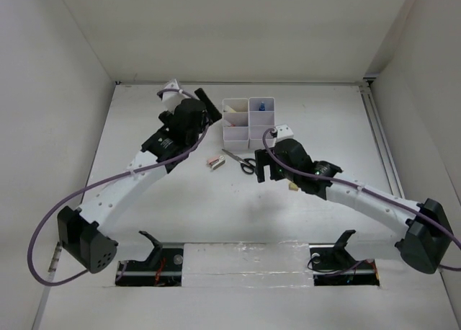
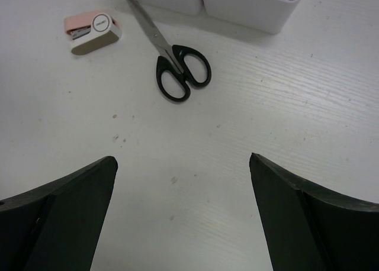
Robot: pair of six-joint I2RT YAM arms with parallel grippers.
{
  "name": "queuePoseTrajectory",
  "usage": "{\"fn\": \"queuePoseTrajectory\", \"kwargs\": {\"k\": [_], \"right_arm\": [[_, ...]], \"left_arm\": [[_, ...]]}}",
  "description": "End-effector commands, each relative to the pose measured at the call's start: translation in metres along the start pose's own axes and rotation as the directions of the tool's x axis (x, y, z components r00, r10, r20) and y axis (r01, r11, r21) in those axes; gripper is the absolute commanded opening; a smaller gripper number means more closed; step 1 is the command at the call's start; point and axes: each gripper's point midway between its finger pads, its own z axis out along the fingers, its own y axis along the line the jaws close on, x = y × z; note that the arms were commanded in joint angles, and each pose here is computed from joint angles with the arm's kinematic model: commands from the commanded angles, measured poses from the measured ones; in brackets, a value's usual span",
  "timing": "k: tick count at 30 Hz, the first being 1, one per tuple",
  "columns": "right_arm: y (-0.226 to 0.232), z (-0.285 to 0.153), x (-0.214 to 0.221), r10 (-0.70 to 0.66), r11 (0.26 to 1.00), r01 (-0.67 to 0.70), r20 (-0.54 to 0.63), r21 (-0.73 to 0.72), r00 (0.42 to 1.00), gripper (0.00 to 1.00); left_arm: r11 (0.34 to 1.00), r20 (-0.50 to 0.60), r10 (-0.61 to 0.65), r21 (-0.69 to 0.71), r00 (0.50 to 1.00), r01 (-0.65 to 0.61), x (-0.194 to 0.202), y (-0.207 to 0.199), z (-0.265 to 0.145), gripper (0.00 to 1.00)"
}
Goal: Sort the stationery into containers
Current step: Pick up the scissors from the center of the board.
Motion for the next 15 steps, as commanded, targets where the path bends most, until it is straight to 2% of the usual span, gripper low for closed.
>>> {"fn": "queuePoseTrajectory", "kwargs": {"k": [1, 2, 4, 6, 11, 15], "right_arm": [[-0.001, -0.004, -0.036, 0.008, 1.0, -0.009, 0.082, 0.014, 0.997, 1.0], [-0.006, -0.003, -0.038, 0.013, 0.999, -0.015, 0.087, 0.03, 0.996, 1.0], [-0.008, -0.005, -0.044, 0.024, 0.999, -0.028, 0.107, 0.03, 0.994, 1.0], [-0.01, -0.01, -0.053, 0.042, 0.999, -0.046, 0.148, 0.021, 0.988, 1.0], [-0.04, -0.019, -0.063, 0.146, 0.984, -0.163, 0.206, 0.066, 0.967, 1.0], [-0.057, -0.023, -0.063, 0.169, 0.979, -0.188, 0.195, 0.079, 0.966, 1.0]], "left_arm": [[0.974, 0.0, -0.058, -0.221, 0.998, 0.057, 0.003, 0.067, -0.035, 1.0], [0.957, 0.025, -0.138, -0.254, 0.99, 0.14, 0.009, 0.079, -0.038, 1.0], [0.955, 0.064, -0.177, -0.232, 0.982, 0.187, 0.003, 0.09, -0.053, 1.0], [0.959, 0.061, -0.173, -0.215, 0.983, 0.183, 0.013, 0.1, -0.058, 1.0], [0.977, 0.046, -0.168, -0.127, 0.985, 0.172, 0.011, 0.09, -0.077, 1.0], [0.987, -0.003, -0.102, -0.128, 0.995, 0.101, 0.013, 0.091, -0.084, 1.0]]}}
